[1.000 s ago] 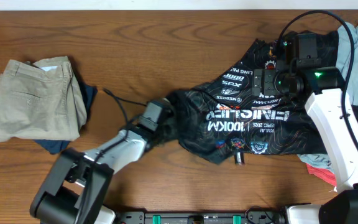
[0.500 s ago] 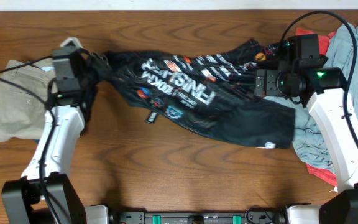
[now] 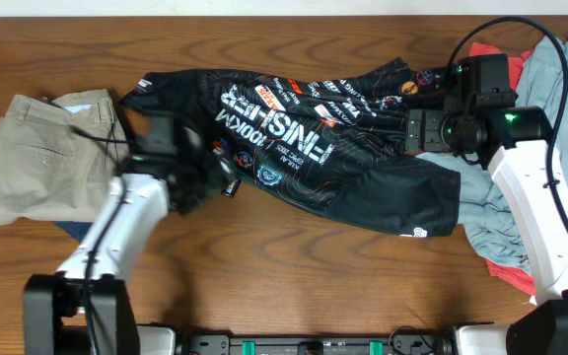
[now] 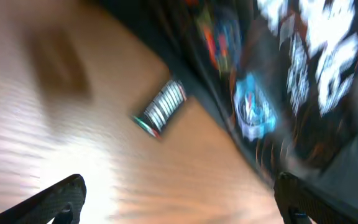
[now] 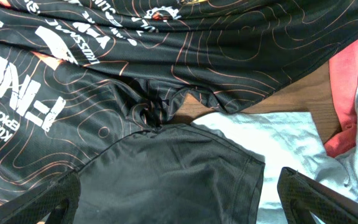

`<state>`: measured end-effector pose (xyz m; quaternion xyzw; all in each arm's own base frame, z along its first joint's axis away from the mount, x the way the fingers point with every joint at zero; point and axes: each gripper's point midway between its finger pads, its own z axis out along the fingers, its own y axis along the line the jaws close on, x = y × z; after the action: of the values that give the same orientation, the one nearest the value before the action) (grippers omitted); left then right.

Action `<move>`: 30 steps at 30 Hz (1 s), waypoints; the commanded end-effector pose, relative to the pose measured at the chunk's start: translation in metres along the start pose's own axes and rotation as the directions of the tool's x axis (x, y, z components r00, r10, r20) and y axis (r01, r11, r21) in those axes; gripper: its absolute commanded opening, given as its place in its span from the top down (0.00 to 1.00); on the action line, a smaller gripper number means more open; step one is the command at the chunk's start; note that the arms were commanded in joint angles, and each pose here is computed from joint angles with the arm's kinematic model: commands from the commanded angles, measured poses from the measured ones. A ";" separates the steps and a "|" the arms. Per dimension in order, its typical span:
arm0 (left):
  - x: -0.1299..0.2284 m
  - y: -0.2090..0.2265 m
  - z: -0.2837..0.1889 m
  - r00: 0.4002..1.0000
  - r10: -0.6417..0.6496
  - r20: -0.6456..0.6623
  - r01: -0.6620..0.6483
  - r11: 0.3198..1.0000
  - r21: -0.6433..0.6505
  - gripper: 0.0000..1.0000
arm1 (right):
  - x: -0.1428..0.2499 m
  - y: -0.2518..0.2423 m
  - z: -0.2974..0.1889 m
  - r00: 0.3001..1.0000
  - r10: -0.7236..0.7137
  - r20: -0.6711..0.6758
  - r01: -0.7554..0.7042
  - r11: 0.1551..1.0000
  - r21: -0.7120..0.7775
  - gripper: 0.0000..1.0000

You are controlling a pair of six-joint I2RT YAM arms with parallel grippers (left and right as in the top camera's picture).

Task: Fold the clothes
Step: 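Reach the left gripper to the jersey's left corner and grasp it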

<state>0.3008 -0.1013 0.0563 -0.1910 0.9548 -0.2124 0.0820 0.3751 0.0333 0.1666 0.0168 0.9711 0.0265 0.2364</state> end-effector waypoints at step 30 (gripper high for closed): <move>0.020 -0.033 0.093 0.994 0.093 0.063 -0.096 0.994 0.056 0.94 | 0.006 -0.013 0.000 0.999 0.037 -0.027 -0.037 0.999 0.024 0.01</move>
<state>0.3033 -0.2241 -0.0013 -0.1313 0.9425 -0.2911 0.0988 0.3694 0.0301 0.1636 0.0204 0.9742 0.0238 0.2234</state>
